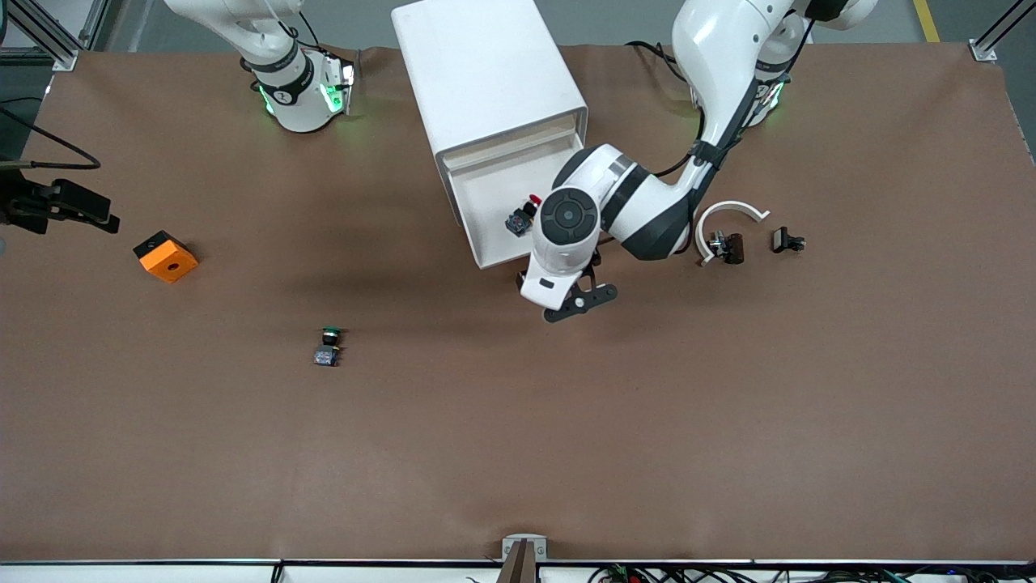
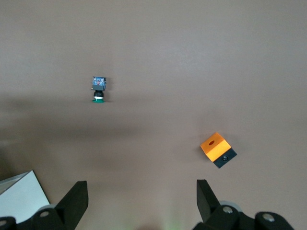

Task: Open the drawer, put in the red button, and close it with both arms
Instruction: 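Push the open drawer shut with the left gripper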

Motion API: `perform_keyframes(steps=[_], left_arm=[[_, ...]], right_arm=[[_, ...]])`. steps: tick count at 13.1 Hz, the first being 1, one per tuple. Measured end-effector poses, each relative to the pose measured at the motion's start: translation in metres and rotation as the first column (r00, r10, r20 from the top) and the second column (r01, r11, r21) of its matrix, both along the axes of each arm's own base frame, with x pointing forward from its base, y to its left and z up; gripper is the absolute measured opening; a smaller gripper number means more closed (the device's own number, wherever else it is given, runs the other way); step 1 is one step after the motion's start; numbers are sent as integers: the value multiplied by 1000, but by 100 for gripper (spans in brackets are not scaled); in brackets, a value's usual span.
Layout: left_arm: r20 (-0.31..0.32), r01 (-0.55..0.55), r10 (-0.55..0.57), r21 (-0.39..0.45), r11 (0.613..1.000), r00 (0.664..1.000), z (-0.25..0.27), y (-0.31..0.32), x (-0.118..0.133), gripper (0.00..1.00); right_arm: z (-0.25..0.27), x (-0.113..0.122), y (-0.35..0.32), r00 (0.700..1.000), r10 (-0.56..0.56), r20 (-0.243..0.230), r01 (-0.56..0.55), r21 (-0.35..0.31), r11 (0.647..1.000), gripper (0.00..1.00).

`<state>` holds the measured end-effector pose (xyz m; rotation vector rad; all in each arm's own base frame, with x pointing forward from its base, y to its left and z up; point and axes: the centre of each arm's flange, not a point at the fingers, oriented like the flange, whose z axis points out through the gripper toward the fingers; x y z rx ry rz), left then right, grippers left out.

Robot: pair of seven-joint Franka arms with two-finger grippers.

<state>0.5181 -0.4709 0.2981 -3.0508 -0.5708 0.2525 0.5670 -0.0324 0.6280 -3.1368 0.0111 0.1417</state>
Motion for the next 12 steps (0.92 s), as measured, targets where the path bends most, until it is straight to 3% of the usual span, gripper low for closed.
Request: perform_keyframes(steps=[12], left_arm=[[-201,-57,49,-32,998,978,-12,-27,-43,100]], right_arm=[[25,-9,-45,997,-67,25,67,-3,998,100]])
